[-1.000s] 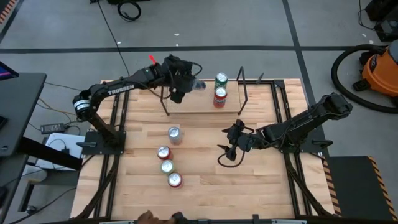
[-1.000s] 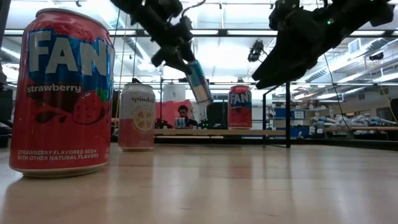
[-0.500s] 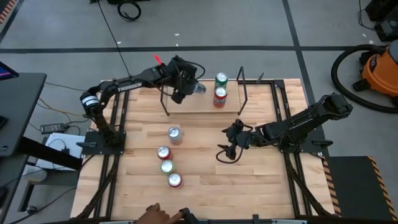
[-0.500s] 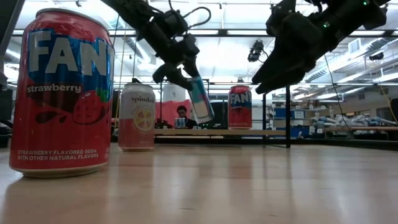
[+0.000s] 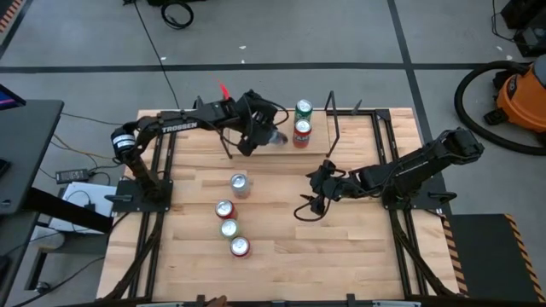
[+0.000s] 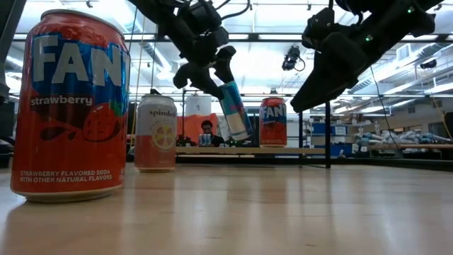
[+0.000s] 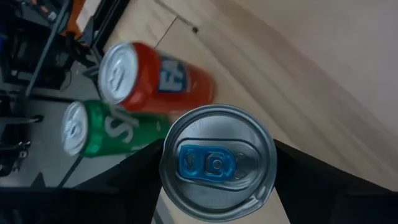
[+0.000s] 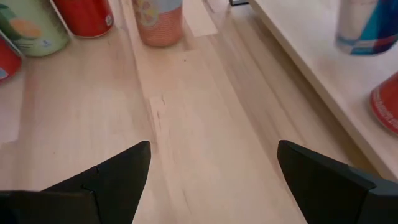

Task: Place canned beverage on shelf
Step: Put the blue soda can on the shelf

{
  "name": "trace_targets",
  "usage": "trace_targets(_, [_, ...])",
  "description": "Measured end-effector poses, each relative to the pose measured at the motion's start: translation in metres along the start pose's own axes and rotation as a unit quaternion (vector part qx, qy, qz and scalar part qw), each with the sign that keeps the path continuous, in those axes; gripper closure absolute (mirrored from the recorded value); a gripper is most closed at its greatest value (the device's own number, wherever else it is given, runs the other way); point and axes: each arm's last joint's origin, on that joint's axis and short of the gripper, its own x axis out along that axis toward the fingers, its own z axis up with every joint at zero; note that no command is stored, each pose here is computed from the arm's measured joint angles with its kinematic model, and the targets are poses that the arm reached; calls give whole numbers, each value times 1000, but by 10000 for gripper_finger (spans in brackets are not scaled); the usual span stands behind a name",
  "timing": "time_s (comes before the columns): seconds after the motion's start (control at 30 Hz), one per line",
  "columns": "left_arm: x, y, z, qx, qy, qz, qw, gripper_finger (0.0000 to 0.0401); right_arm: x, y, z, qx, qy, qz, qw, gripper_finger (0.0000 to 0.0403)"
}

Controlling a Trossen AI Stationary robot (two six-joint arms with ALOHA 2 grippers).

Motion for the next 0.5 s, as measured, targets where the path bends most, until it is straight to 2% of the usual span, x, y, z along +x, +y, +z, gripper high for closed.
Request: trace_targets(0.5, [-1,-7,-7,-28,22,-39,999,125,2,-3,3,8,-10,-4,1000,41])
